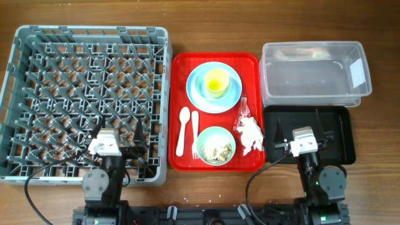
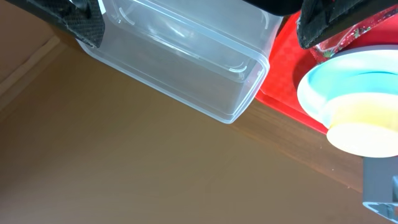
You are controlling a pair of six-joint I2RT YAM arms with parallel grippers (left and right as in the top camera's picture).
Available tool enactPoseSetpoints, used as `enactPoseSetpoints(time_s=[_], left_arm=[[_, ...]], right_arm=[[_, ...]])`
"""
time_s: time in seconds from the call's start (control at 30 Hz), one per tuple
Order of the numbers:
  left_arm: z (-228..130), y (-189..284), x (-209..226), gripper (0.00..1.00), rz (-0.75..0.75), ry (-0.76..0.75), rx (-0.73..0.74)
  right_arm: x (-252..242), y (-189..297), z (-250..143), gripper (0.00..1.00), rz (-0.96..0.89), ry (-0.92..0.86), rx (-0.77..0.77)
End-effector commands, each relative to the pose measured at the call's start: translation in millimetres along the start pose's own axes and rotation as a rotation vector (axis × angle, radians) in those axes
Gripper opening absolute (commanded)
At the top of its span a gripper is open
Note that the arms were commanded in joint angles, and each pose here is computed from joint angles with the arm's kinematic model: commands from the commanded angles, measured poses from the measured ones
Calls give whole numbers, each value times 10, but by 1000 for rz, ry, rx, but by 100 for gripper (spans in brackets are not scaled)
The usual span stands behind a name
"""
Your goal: Sort waste into correct bins and load items into the dishwasher rack
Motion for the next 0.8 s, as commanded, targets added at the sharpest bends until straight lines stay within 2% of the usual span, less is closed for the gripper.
enactPoseSetpoints(time_s=[0.0, 0.2, 0.27, 0.33, 0.43, 0.6, 0.7, 0.77], left_arm=[[-17, 5, -39, 100, -30, -16, 8], [-15, 4, -40, 100, -31, -16, 7], [71, 6, -72, 100, -49, -17, -36], [225, 33, -120, 100, -72, 60, -85], [733, 194, -255, 100, -117, 227, -171], [1670, 488, -537, 100, -171, 236, -221], [2148, 457, -771, 100, -229, 232, -121], [2352, 339, -922, 100, -255, 245, 44]], right_arm=[[18, -3, 11, 100, 13, 9, -11], [18, -3, 11, 100, 13, 9, -11], [18, -3, 11, 100, 13, 10, -11], [18, -3, 11, 100, 13, 9, -11], [18, -3, 11, 99, 13, 10, -11], [18, -3, 11, 100, 13, 9, -11], [18, -3, 11, 100, 13, 10, -11], [18, -3, 11, 100, 13, 9, -11]])
Point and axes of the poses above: each gripper's point midway between its finger pads, its own y axis back along the fingers, its own x axis along the line the jaws close on, z = x × y, the point moved 5 cm from there along y, back along the fingers, and after that the axes turned 9 degrees about y, right-handed, at the moved point
